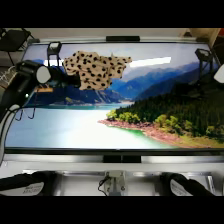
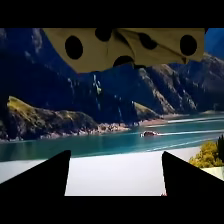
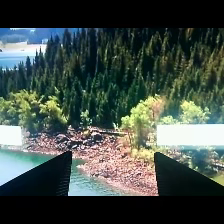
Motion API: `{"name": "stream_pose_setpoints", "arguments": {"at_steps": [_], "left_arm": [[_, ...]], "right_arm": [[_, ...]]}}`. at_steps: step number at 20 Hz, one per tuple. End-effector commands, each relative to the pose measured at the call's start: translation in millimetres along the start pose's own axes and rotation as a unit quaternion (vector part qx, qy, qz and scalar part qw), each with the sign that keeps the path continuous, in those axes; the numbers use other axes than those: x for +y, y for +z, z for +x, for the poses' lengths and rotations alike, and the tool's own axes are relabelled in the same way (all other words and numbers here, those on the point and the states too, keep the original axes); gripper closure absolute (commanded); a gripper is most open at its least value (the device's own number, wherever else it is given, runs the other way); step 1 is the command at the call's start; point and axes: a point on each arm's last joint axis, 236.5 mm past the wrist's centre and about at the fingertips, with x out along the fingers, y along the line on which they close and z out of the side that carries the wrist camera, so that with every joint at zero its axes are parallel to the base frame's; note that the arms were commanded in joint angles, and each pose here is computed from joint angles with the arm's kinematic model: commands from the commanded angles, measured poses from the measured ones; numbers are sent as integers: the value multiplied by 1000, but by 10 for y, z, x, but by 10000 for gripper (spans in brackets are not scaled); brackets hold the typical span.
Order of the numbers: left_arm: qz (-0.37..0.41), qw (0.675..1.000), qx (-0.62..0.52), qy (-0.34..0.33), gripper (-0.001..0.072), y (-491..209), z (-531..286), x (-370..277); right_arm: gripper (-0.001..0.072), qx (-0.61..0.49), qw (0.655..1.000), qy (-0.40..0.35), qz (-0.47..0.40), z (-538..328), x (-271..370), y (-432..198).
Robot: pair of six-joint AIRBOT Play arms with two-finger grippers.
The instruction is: Fold the shirts.
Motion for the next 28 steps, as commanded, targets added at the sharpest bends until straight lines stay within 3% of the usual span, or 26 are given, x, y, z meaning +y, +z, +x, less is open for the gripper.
{"name": "stream_pose_setpoints", "arguments": {"at_steps": [1,4,5,7,9,10,11,15,16,18,19,20,22,25,28], "left_arm": [[-29,998,-45,-21,1,316,277,65],[-166,982,30,-79,9,262,880,385],[-199,972,56,-111,109,227,1074,440],[-234,956,81,-157,121,158,1405,503],[-248,949,93,-173,117,81,1633,514],[-251,948,95,-170,75,38,1738,520],[-253,948,95,-168,-13,6,1824,510],[-263,945,70,-181,-9,55,2053,366],[-264,946,58,-179,36,97,2083,364],[-266,946,44,-178,540,168,2089,371],[-270,945,42,-182,611,200,2068,371],[-275,941,48,-193,659,225,2011,345],[-257,939,50,-223,660,367,1742,249],[-93,960,-50,-259,661,1013,695,-44],[66,936,-204,-280,661,1535,-1108,-606]], "right_arm": [[81,-5,999,25,24,72,112,61],[80,24,998,54,35,228,236,5],[81,31,997,62,39,283,269,1],[80,44,995,79,46,375,344,-14],[81,54,994,86,50,446,369,-29],[80,57,993,86,50,469,367,-32],[80,54,994,86,51,480,364,-18],[80,38,994,86,53,490,362,59],[80,37,994,86,53,490,361,63],[81,37,994,88,53,489,370,65],[81,37,994,92,55,485,388,69],[81,37,993,95,55,483,404,69],[82,37,994,95,46,458,402,55],[82,-2,996,85,16,162,379,170],[82,-114,993,42,-13,-633,266,518]]}}
